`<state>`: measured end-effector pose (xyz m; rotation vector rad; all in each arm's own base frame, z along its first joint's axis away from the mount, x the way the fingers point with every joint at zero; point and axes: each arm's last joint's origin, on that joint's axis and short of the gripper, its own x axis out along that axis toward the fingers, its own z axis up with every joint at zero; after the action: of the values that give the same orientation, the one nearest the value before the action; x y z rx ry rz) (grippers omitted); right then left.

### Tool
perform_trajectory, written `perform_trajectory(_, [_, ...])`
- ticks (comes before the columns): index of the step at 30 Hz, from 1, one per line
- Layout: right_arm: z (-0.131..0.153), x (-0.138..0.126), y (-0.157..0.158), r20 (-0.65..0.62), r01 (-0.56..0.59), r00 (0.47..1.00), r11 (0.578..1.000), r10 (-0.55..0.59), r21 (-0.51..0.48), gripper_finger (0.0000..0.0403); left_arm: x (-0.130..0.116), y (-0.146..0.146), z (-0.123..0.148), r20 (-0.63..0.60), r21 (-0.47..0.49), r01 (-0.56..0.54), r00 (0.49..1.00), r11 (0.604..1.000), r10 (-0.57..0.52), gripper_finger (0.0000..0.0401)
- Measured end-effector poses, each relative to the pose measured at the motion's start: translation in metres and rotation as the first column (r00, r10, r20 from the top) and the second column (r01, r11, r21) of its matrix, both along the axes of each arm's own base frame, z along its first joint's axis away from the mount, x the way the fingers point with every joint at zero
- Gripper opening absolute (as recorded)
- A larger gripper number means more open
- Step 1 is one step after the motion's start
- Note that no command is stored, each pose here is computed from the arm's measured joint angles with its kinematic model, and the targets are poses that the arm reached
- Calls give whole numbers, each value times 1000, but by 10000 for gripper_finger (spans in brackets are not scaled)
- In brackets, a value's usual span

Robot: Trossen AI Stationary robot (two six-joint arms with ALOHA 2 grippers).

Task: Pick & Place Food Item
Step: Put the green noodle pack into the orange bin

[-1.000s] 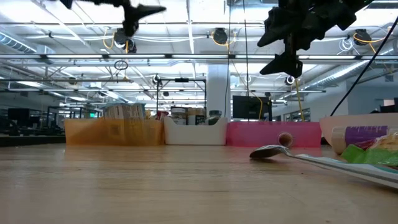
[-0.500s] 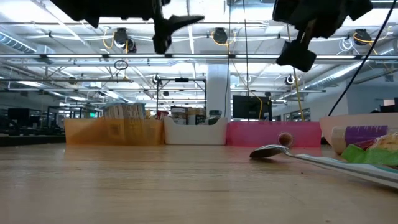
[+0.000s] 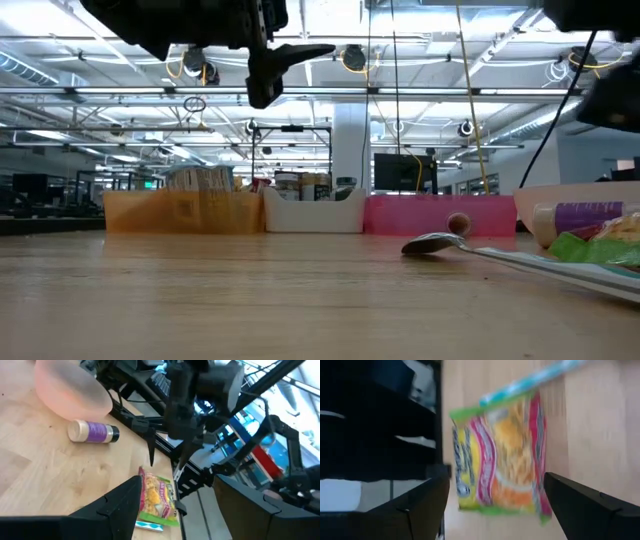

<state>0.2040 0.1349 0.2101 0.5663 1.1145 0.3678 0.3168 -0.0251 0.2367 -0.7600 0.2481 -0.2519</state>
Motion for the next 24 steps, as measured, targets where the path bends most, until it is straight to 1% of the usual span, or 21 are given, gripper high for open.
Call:
perform_trajectory(3, [-4, -11, 12, -48, 40, 998, 999, -41, -38, 318, 0, 0, 1, 0, -21, -3, 1000, 1000, 3, 242])
perform_trajectory(6, [-4, -18, 21, -33, 105, 994, 991, -108, -78, 318, 0, -1, 1, -3, -30, -2, 1000, 1000, 2, 232])
perform_trajectory(10, [-7, -28, 27, -80, 156, 983, 983, -163, -94, 318, 0, -3, 1, -2, -31, 7, 1000, 999, -7, 226])
perform_trajectory(14, [-22, -42, 30, -151, 175, 970, 979, -189, -100, 318, 0, -4, 1, -2, -32, 10, 1000, 999, -10, 227])
perform_trajectory(16, [-34, -49, 30, -183, 198, 960, 976, -212, -94, 318, 0, -4, 1, -3, -33, 10, 1000, 999, -11, 227])
perform_trajectory(19, [-47, -53, 29, -194, 242, 950, 969, -246, -42, 318, 0, -4, 1, -3, -34, 10, 1000, 999, -10, 227])
perform_trajectory(22, [-56, -53, 26, -164, 295, 943, 955, -289, 13, 318, 0, -4, 1, -3, -34, 10, 1000, 999, -10, 227])
perform_trajectory(24, [-62, -54, 23, -134, 343, 932, 939, -336, 26, 318, 0, -4, 1, -3, -34, 10, 1000, 999, -10, 228])
